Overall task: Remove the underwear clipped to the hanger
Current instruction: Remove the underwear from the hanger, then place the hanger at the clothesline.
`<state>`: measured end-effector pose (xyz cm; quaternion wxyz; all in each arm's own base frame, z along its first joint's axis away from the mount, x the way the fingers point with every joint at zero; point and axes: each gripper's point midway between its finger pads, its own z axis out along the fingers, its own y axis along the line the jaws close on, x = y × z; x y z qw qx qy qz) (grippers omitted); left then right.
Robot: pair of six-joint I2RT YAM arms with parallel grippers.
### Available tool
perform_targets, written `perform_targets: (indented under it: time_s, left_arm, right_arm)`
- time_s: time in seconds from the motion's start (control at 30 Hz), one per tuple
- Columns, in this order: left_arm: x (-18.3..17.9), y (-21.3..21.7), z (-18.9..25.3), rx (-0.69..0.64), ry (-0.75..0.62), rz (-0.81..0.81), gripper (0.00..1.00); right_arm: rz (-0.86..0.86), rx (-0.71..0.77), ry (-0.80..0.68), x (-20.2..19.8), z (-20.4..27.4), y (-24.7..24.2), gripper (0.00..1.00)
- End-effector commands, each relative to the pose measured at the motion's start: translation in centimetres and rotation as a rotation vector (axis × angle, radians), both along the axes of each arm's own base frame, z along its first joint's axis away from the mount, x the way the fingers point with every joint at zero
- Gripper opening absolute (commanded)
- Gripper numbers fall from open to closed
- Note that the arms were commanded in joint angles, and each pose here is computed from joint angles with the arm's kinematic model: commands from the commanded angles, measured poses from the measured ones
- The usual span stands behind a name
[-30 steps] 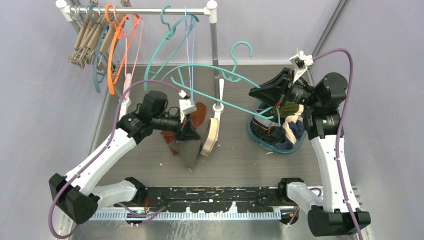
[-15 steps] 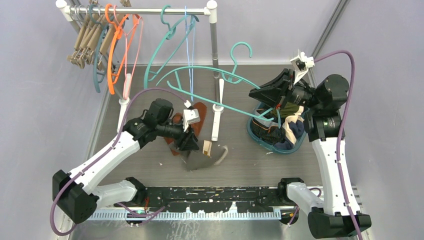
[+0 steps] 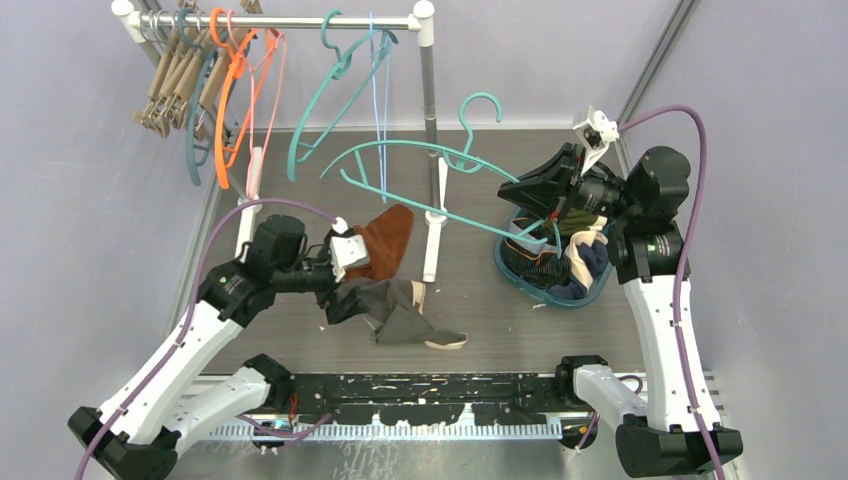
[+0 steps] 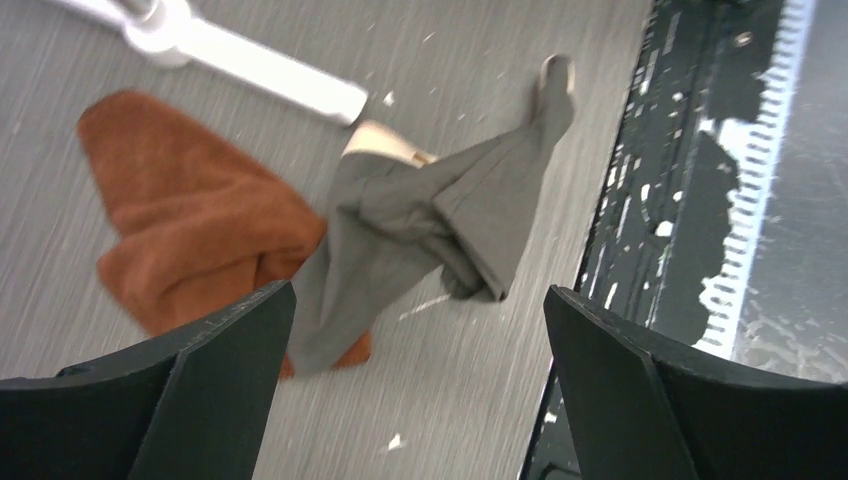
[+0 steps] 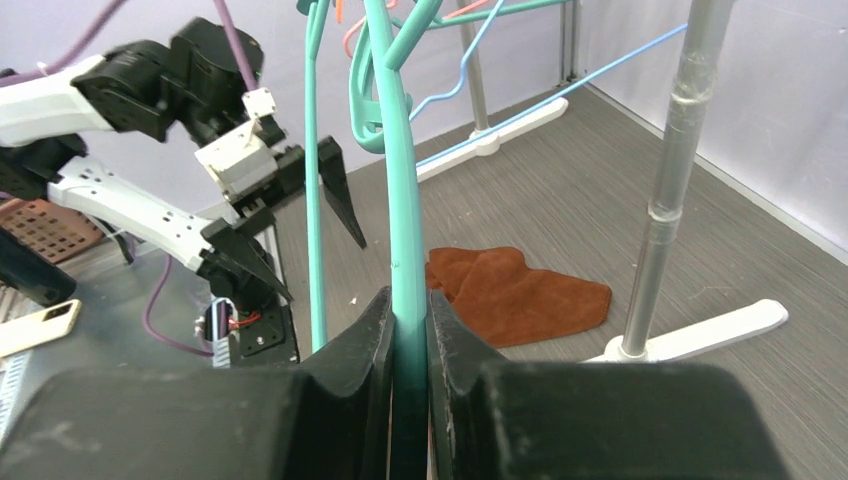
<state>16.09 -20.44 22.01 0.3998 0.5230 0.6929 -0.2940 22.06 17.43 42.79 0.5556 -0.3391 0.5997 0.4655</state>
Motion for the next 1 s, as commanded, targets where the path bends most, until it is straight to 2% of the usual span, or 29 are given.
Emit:
perform_targets:
  time_s: [0.0,0.2,0.4,0.57,0.8,0.97]
  left_arm:
    - [0.8,4.1,1.9,0.093,-0.112,0.128,0.98]
    - [-1.4,7.9,4.3,0.175,-0.131,0.191,0.98]
    - [-2.7,9.5,8.3,0.177,-0.169,0.237,0.98]
    - [-3.4,8.1,11.6,0.093,-0.178,0.182,0.98]
    - [-4.0,4.2,14.1,-0.066,-0.068,0.049,0.99]
    - [-2.7,1.9,13.1,-0.138,0.081,0.047,0.86]
  right_arm:
    - [-0.056,-0.059,-0.102,0.4,0.5,-0.5,0.01]
    - [-0.034,-0.154,-0.152,0.6,-1.7,-0.8,0.01]
    - [0.049,-0.212,-0.176,-0.5,-3.7,-0.5,0.01]
    - [0.128,-0.265,-0.198,-1.4,-5.8,0.5,0.01]
    - [0.28,-0.318,-0.214,-3.7,-8.8,3.6,0.01]
    - [0.371,-0.281,-0.232,-4.8,-9.2,5.0,0.01]
